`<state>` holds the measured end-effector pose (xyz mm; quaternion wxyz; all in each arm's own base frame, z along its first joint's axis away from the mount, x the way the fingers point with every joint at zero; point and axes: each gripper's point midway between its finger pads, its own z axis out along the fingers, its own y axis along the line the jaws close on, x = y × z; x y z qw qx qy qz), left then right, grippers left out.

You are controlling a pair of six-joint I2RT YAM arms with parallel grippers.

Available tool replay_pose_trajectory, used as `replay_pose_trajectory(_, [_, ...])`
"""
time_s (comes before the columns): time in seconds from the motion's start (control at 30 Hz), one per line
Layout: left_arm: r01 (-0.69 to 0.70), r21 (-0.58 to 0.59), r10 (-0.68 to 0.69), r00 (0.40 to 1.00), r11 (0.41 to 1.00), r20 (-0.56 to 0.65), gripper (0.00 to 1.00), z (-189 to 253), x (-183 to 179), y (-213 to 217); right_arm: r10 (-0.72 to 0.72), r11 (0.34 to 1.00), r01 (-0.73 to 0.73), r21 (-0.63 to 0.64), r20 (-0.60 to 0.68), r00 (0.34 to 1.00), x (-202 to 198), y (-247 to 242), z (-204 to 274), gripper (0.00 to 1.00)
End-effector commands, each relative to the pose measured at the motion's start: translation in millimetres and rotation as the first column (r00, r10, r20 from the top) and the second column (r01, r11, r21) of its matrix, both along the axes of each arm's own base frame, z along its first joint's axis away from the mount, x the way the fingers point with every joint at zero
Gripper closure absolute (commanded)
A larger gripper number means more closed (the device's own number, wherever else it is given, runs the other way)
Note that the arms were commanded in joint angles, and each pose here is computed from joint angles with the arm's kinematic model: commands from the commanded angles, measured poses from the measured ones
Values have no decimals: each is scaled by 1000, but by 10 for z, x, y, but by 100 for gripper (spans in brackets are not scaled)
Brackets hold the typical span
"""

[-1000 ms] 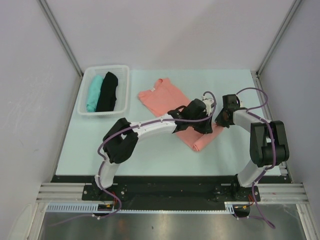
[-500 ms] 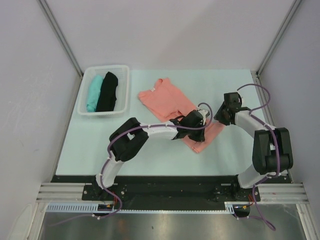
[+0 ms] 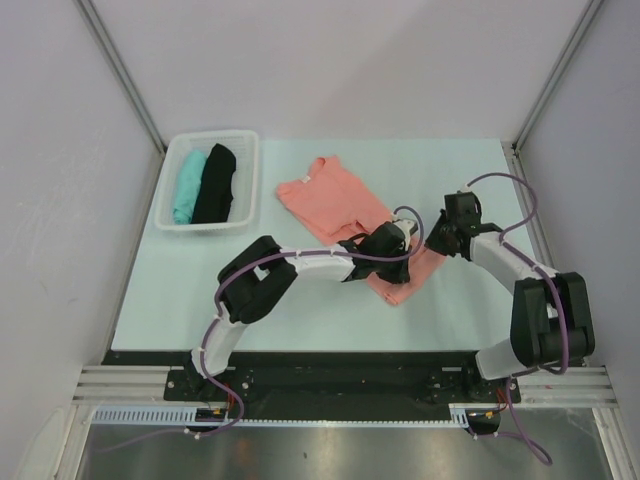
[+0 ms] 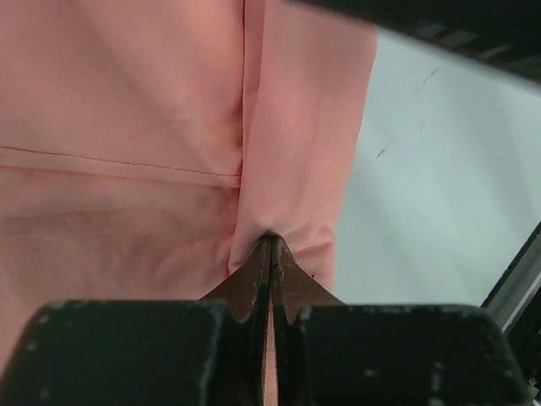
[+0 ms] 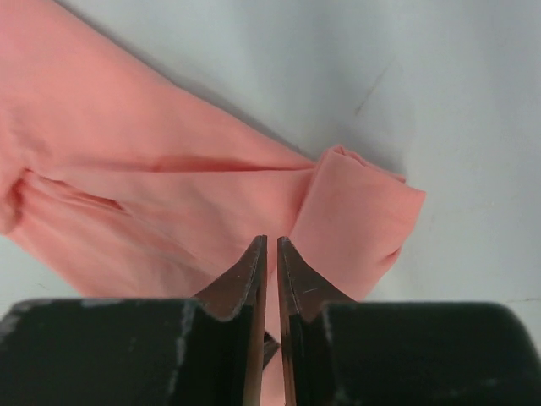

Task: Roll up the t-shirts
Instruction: Place the T-shirt at the center of the board.

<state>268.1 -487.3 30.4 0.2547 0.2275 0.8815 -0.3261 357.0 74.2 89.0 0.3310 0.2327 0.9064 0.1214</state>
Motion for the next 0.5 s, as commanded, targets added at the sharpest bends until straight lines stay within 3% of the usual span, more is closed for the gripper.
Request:
replay_pose_trajectory(0.0, [-32, 37, 31, 999, 999, 8, 96, -59, -4, 120, 19, 1000, -19, 3, -81, 997, -34, 31, -348, 88])
replay_pose_trajectory(0.47, [0, 51, -3, 998, 999, 59, 93, 86, -319, 255, 31, 998, -38, -41, -163, 986, -87, -43, -667, 89])
